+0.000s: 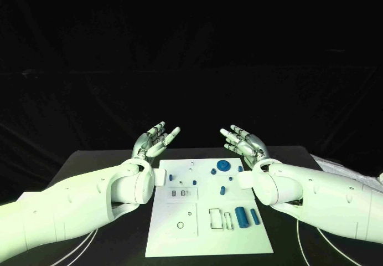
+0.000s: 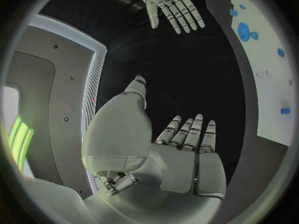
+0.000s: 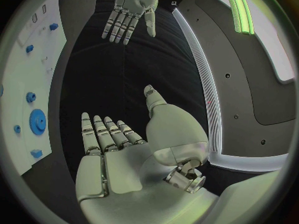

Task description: Assemble the parts on the task board

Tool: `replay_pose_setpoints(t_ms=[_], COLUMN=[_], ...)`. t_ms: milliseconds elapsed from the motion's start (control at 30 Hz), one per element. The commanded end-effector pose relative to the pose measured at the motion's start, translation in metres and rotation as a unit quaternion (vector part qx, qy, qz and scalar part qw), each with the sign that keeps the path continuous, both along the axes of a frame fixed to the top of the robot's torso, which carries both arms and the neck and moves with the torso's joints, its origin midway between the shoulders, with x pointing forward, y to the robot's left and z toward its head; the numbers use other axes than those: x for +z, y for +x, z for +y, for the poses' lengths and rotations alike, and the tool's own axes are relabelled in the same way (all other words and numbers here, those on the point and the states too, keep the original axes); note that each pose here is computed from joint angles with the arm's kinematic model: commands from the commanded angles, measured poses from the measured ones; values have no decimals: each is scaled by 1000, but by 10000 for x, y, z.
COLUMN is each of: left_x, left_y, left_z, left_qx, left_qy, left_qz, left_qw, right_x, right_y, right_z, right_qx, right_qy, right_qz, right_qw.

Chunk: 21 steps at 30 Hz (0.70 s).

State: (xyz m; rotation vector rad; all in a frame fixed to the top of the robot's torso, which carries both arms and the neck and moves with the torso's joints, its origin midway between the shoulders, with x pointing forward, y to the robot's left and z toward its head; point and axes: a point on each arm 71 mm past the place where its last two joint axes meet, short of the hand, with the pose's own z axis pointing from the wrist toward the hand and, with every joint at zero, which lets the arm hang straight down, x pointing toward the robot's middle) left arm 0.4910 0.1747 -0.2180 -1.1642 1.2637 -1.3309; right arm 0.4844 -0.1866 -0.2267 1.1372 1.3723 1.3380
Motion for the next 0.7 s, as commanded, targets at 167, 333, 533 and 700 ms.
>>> replay_pose_setpoints(t_ms=[167,333,533,700], left_x=[29,29,31,75], left_y=[-2,-2,10,-52], left_z=[-51,-51,162,238], left_qx=[-32,-32,-37,-41], left_qy=[-14,-14,-19,-17], left_qz=[-13,-13,-20,-18], left_qw=[999,999,999,999], right_x=[-15,-19,148,250], right_y=[24,38,192,238], right_z=[173,192,-152,-236], right_qx=[144,167,111,104], right_qy=[-8,-13,-130,-168], right_qz=[18,22,-86,-112], right_qw=[989,986,982,974])
